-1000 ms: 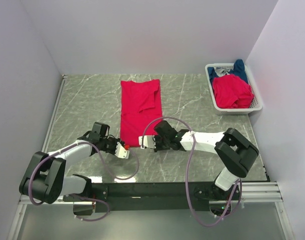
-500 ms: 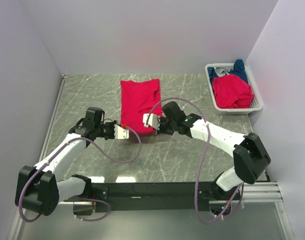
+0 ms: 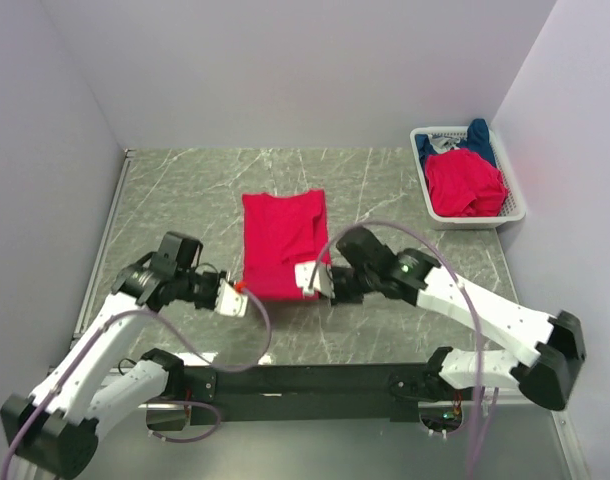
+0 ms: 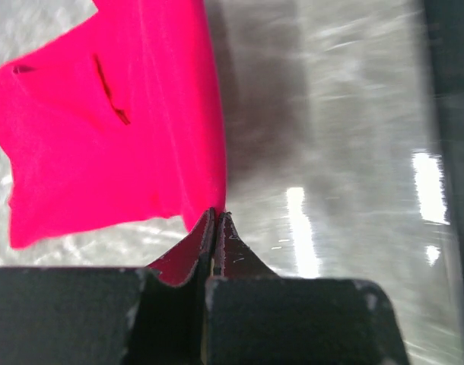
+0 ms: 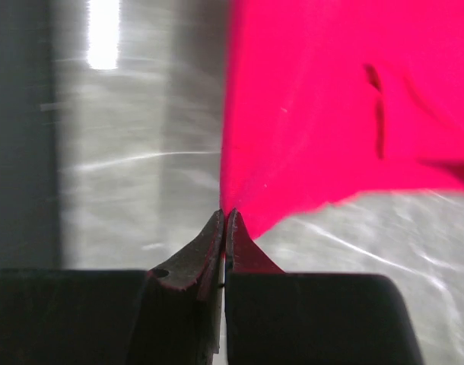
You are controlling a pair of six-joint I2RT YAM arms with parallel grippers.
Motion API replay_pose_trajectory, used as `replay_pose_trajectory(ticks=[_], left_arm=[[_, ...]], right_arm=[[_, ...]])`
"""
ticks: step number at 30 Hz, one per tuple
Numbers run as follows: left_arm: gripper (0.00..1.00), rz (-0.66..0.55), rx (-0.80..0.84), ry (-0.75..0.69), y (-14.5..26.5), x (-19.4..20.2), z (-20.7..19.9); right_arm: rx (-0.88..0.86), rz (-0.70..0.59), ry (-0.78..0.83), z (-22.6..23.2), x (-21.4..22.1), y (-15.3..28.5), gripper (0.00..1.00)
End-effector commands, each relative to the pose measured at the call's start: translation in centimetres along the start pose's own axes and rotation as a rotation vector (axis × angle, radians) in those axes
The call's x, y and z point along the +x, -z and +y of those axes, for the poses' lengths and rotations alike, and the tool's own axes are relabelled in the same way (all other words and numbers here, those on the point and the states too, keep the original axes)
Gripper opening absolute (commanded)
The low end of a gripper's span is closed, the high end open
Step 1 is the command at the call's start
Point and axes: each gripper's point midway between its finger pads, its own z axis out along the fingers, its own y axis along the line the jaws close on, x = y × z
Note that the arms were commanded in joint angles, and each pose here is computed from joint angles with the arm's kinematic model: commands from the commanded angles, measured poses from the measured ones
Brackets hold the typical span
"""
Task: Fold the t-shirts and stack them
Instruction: Fold the tshirt
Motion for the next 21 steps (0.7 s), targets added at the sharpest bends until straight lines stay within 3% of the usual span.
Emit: replay_pose_trajectory(ticks=[1, 6, 11, 16, 21], left_arm=[[0.00, -0.051, 0.132, -0.006, 1.4, -2.3, -5.1], [0.00, -0.087, 0.159, 0.119, 2.5, -4.7, -5.3], [0.00, -0.041, 0.026, 0.184, 1.7, -3.4, 2.1], [0.00, -0.069, 0.006, 0.244, 0.2, -1.9, 8.3], [0.00, -0.057, -0.080, 0.292, -1.6, 1.9, 13.5]], right_arm=[[-0.181, -0.021, -0.053, 6.0, -0.3, 2.0, 0.00], [-0.177, -0.046, -0.058, 5.6, -0.9, 3.0, 0.00], [-0.151, -0.015, -0.097, 0.7, 0.1, 2.7, 0.00], [-0.120, 0.031, -0.146, -4.4, 2.2, 1.3, 0.00], [-0.154, 0.022, -0.246, -9.7, 2.8, -1.4, 0.00]])
